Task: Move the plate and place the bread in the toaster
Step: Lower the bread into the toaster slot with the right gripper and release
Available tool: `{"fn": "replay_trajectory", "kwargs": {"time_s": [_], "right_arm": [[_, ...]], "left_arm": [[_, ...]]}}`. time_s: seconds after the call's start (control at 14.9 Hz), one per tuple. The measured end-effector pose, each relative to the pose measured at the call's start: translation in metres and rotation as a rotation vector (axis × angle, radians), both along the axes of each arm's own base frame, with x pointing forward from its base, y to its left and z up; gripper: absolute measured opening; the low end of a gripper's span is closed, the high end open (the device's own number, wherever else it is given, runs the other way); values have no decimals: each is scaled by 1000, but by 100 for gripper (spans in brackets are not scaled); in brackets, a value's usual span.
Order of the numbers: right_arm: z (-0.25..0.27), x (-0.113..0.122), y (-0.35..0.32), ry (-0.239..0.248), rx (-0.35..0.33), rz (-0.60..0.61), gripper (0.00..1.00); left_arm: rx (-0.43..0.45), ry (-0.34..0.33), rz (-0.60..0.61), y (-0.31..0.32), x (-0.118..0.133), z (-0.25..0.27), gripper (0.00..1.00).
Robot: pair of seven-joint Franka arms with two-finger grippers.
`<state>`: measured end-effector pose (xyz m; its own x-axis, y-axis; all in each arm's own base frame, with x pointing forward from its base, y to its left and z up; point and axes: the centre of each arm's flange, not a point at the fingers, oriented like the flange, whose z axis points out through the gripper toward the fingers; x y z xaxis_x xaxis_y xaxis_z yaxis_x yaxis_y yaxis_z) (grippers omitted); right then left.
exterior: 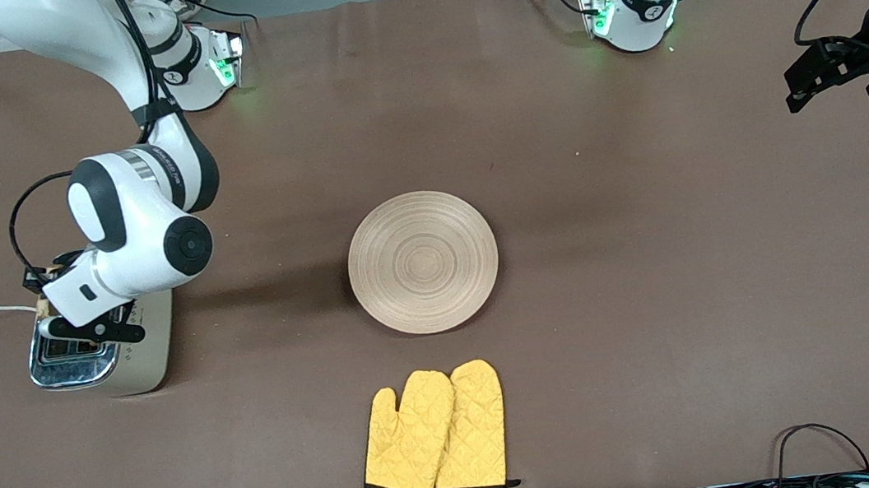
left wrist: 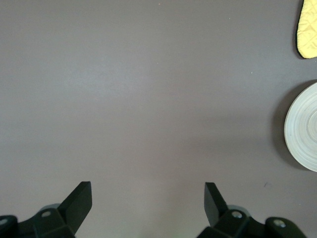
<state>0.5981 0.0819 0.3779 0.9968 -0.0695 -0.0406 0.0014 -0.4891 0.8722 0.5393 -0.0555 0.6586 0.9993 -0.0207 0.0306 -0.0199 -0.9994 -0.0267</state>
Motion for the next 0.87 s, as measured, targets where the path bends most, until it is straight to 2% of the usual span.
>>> {"fn": "replay_trajectory", "kwargs": {"time_s": [0.67, 0.74, 0.87], "right_arm": [[-43, 5, 6, -1, 18, 45, 4], [-43, 6, 5, -7, 20, 43, 8], [-34, 12, -1, -29, 34, 30, 28]], "left_arm": [[0, 0, 0, 0, 0, 0, 100], [0, 0, 0, 0, 0, 0, 100], [0, 0, 0, 0, 0, 0, 100]]}}
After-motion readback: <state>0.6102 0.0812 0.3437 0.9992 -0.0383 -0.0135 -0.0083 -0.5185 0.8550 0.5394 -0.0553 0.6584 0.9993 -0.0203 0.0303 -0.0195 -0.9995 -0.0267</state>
